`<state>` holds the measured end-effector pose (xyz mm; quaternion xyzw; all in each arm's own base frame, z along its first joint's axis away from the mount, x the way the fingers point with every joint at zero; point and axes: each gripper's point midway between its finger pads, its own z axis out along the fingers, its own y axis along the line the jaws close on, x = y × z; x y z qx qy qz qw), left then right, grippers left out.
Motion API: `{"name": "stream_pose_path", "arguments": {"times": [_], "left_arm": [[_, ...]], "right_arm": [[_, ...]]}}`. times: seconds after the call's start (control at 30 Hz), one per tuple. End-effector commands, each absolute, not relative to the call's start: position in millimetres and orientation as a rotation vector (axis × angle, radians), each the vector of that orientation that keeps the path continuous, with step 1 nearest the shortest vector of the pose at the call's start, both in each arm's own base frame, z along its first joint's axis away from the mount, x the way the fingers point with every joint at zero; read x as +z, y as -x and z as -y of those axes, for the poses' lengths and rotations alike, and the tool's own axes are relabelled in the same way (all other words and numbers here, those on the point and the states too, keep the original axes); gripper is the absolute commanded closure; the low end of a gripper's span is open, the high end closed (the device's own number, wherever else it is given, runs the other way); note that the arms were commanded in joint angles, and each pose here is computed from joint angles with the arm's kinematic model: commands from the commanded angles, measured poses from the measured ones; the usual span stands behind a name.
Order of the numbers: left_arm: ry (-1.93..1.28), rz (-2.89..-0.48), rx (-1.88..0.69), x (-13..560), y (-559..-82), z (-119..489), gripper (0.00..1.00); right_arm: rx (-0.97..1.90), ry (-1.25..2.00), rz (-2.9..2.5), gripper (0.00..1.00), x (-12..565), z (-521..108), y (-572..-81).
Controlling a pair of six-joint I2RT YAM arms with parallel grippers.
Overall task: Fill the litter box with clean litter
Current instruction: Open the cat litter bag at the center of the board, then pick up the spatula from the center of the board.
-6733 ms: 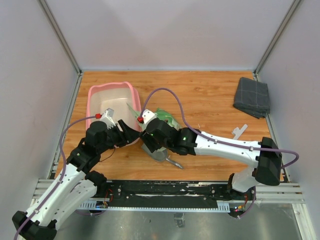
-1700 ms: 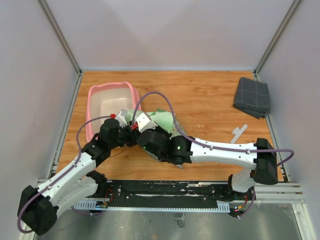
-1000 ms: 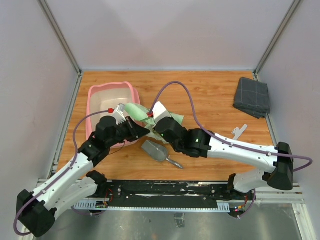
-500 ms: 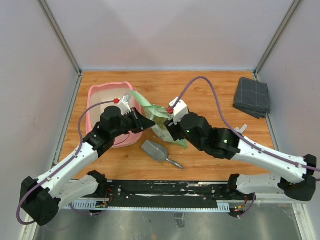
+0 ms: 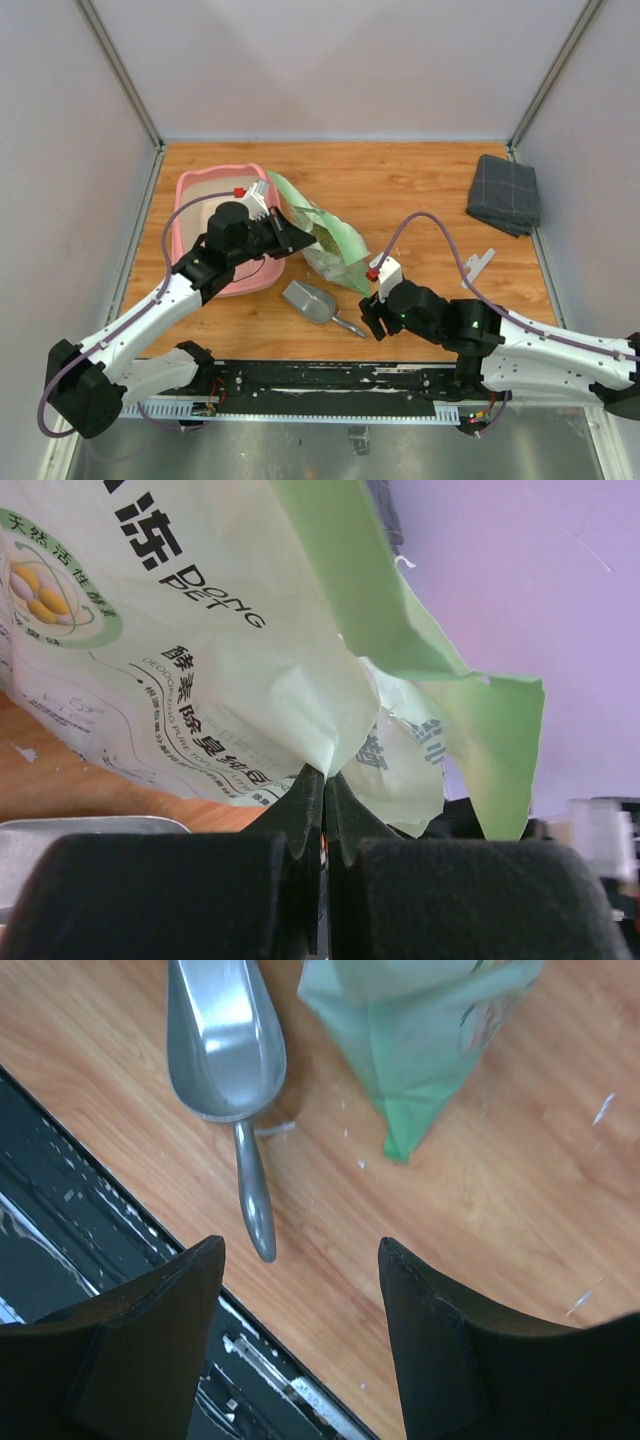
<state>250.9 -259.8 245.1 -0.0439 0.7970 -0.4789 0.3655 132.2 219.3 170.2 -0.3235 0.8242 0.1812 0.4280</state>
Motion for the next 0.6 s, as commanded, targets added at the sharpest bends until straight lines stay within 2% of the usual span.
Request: {"name": "stream_pose_path", "arguments": {"times": [0.0, 0.37, 0.57], "left_arm": [[0.024, -1.799, -1.327, 320, -256, 269, 1.0], [0.039, -1.812, -1.309, 316, -258, 268, 1.0], [0.038, -1.812, -1.312, 318, -258, 268, 1.0]], "right_arm": [[0.476, 0.795, -2.098, 0.35, 140, -230, -124], [0.454, 0.924, -2.019, 0.29, 88, -267, -124], [0.394, 0.921, -2.045, 0.35, 67, -266, -128]]}}
